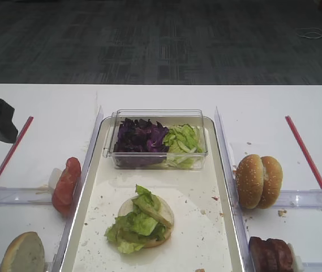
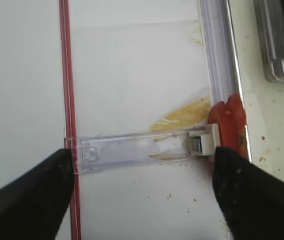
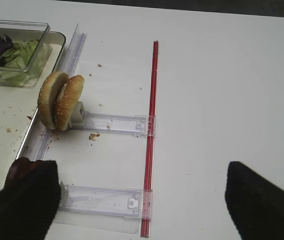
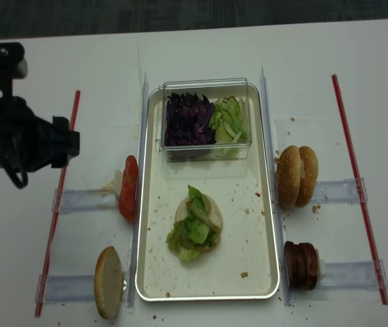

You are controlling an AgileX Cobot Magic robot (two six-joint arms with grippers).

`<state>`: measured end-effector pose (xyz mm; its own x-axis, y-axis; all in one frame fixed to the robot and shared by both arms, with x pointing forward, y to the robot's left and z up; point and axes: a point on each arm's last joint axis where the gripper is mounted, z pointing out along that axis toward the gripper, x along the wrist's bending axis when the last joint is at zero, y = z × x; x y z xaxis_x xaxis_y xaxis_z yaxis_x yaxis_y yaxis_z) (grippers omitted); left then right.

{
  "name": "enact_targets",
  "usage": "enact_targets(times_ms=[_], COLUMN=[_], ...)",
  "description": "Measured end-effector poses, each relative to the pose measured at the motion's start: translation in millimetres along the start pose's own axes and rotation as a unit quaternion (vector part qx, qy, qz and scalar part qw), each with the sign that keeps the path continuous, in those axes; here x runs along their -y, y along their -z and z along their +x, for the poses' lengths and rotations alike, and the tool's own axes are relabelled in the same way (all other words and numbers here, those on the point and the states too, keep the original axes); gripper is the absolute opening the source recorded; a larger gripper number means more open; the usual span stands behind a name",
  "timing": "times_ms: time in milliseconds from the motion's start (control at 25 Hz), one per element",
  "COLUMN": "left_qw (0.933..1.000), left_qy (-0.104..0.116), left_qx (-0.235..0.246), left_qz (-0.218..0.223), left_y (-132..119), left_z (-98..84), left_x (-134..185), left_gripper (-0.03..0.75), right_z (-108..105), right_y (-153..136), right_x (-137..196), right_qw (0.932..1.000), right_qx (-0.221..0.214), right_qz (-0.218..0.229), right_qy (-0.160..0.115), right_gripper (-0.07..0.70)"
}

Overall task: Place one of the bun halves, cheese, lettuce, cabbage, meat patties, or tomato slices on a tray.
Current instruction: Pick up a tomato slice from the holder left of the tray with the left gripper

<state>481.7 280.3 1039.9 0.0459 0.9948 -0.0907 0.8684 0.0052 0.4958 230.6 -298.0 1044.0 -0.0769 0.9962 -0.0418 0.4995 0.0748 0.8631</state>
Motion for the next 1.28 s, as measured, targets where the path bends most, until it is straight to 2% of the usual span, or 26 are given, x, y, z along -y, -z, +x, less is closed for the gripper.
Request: enact_targets(times_ms=[120,280,400,520,1040,1160,1280], left_qw=[0.9987,0.9929,0.9864,0.9816,0.9810,0.9815,0.9826], left_qy=[0.000,0.003,-0.010,-0.018,-0.016,-0.012,-0.017], left_qx=[-0.001,-0.002,0.000,0.002,0.008,0.017,0.023], left_qz=[0.050,0.119,0.164,0.190,0.193,0.190,0.184], left_y=[-23.0,-53.0,-70.3,-76.3,-71.4,-65.0,-59.2], left_z=[0.5,1.9,3.0,3.5,1.6,-6.2,-19.3], left_x=[-13.1,-19.6,-16.9,-13.5,-20.3,-29.3,-37.4], left_gripper=[0.561,0.561,0.561,0.559,0.514,0.514,0.514], right_z=[0.0,0.0,0.0,0.0,0.0,0.0,0.0], right_y=[0.0,0.0,0.0,0.0,0.0,0.0,0.0], right_x=[0.0,0.0,0.0,0.0,0.0,0.0,0.0], right_qw=[1.0000,1.0000,1.0000,1.0000,1.0000,1.0000,1.0000], right_qx=[0.000,0.000,0.000,0.000,0.000,0.000,0.000], right_qz=[0.000,0.000,0.000,0.000,0.000,0.000,0.000], right_qy=[0.000,0.000,0.000,0.000,0.000,0.000,0.000], right_gripper=[0.693,0.693,0.693,0.693,0.693,0.693,0.693])
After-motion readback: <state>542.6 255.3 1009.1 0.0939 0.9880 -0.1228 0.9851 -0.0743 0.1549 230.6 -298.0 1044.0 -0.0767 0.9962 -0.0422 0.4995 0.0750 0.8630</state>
